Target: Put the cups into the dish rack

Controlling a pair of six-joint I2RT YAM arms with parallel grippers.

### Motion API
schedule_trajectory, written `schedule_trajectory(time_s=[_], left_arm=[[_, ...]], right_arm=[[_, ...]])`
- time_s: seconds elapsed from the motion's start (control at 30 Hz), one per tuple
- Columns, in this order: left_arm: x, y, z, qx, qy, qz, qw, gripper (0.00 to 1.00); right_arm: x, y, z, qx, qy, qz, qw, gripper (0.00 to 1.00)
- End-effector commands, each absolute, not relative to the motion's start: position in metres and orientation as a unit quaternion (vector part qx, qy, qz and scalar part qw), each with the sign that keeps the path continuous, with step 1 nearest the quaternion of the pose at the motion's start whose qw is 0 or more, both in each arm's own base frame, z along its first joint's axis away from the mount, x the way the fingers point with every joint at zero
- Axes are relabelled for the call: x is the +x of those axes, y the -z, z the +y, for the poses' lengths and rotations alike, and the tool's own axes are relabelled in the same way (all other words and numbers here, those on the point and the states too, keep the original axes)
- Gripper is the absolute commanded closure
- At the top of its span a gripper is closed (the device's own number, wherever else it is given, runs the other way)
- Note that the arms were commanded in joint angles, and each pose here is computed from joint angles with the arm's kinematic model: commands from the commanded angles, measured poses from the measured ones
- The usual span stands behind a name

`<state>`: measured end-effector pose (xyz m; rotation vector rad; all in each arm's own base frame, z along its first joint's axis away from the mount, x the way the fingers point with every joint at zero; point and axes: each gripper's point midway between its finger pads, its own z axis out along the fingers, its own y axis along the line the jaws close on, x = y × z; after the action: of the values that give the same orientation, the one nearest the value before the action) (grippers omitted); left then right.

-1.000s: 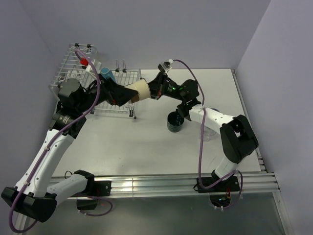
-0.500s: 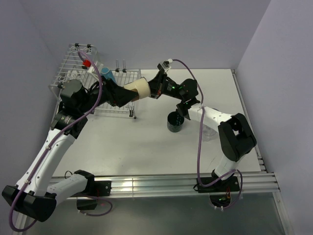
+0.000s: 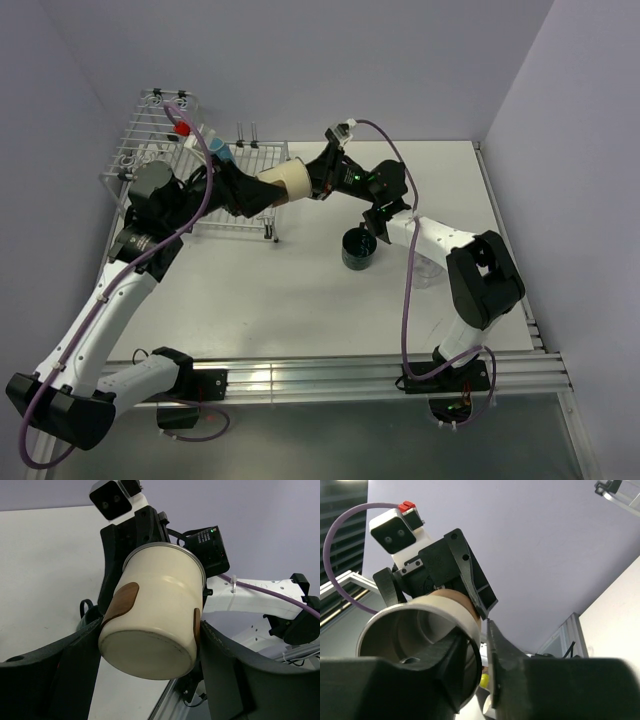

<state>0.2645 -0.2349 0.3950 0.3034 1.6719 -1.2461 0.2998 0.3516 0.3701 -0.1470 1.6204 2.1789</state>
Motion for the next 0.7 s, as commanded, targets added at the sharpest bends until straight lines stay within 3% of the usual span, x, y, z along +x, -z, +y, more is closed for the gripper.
schedule_trajectory(time_s=[0.0, 0.03, 0.17, 0.47, 0.67], left_arm=[[0.257, -0.426, -0.235, 0.136, 0.524, 0.657, 0.524, 1.00], [0.259, -0.429, -0.234, 0.133, 0.521, 0.656, 0.530, 1.00], [0.261, -0.447, -0.231, 0.135, 0.513, 0.648, 0.546, 1.00], [0.273, -0.456, -0.217, 0.114, 0.466, 0.664, 0.573, 1.00], [0.306, -0.476, -0.190, 0.060, 0.404, 0.672, 0.618, 1.00]], right_arm=[[0.301, -0.386, 0.343, -0.065, -0.787, 0.559, 0.254, 0.63], [0.302, -0.385, 0.342, -0.063, -0.786, 0.560, 0.255, 0.57], [0.303, -0.387, 0.336, -0.062, -0.786, 0.556, 0.263, 0.51], [0.322, -0.384, 0.283, -0.004, -0.774, 0.554, 0.305, 0.50], [0.348, -0.357, 0.233, 0.069, -0.737, 0.573, 0.351, 0.50]])
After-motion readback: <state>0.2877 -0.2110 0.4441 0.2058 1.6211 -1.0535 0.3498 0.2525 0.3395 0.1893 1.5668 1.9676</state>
